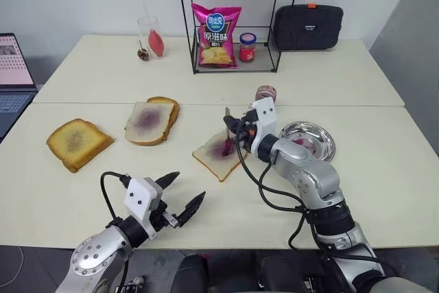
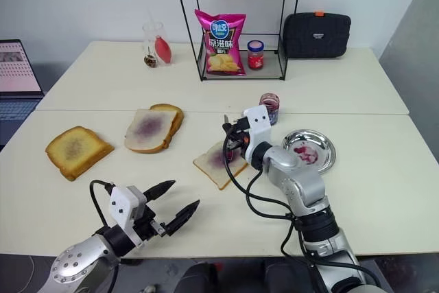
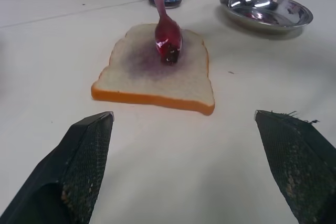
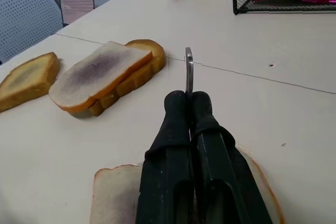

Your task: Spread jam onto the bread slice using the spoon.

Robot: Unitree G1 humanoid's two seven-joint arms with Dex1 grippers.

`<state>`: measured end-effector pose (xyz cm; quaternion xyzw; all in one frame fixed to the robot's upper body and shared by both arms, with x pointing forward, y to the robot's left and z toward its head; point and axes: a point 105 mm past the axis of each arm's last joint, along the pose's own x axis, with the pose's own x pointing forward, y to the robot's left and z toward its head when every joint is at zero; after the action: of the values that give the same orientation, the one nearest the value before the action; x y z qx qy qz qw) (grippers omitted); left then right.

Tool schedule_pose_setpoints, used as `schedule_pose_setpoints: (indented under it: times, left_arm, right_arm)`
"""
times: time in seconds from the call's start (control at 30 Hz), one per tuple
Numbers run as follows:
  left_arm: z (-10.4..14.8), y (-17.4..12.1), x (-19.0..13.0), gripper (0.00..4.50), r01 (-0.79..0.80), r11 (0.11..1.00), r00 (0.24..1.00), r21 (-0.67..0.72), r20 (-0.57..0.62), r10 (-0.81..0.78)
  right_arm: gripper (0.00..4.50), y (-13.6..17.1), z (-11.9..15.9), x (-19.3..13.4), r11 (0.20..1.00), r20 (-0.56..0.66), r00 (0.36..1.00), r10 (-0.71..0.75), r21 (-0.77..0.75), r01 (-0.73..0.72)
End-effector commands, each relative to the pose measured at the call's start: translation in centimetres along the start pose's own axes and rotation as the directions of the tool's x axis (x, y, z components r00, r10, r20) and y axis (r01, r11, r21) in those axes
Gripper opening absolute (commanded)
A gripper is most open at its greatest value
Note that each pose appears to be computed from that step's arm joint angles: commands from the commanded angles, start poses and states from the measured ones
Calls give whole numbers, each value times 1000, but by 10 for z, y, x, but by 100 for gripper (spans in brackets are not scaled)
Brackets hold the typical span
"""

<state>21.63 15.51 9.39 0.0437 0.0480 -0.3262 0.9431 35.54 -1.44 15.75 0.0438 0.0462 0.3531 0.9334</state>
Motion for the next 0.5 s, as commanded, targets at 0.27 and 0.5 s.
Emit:
schedule_pose_setpoints:
  times: [0.27,0.5]
  left_arm:
    - [6,8,4,450,26,999,998,41,53,-28]
    - [20,16,4,450,29,998,997,53,68,-32]
  right_arm:
    - [2,-12,42,-6,998,119,993,-16,-65,24]
    - [2,15,48,5,911,155,986,65,394,-122]
